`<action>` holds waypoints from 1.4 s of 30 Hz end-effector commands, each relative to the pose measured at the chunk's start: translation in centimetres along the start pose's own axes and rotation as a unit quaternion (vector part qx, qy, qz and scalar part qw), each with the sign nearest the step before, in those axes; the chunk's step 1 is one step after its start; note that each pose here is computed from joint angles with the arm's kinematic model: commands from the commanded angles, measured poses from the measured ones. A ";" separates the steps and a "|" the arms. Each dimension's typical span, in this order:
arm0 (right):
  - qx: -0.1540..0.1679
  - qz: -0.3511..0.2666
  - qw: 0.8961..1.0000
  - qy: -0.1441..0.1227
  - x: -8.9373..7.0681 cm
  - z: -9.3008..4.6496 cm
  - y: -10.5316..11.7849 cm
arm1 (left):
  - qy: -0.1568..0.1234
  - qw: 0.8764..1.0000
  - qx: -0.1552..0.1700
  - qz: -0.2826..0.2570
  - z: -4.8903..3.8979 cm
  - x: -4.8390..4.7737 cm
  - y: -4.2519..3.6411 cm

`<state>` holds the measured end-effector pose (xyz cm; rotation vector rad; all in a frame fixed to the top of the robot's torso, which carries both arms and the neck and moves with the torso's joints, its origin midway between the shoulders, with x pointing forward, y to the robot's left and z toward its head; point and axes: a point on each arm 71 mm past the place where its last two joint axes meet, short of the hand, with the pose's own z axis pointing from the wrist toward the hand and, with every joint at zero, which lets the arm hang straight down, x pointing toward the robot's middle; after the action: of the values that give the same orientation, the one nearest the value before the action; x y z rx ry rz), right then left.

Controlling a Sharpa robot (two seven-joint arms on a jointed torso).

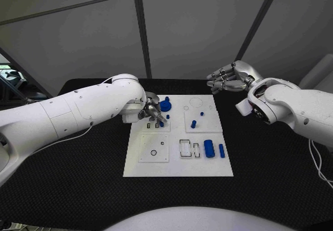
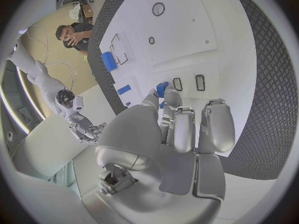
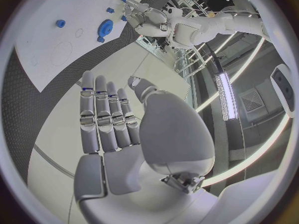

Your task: Assemble the parts on the task board

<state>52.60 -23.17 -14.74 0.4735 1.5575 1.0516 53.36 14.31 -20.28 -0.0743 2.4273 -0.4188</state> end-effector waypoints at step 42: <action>0.001 -0.006 1.000 -0.003 -0.7 -0.2 -0.3 | -0.152 0.988 -0.004 -0.019 -2.67 2.01 1.61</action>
<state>52.70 -24.00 -14.82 0.4791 1.5584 1.0316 49.89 16.15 -20.56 -0.1892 2.2128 -0.4284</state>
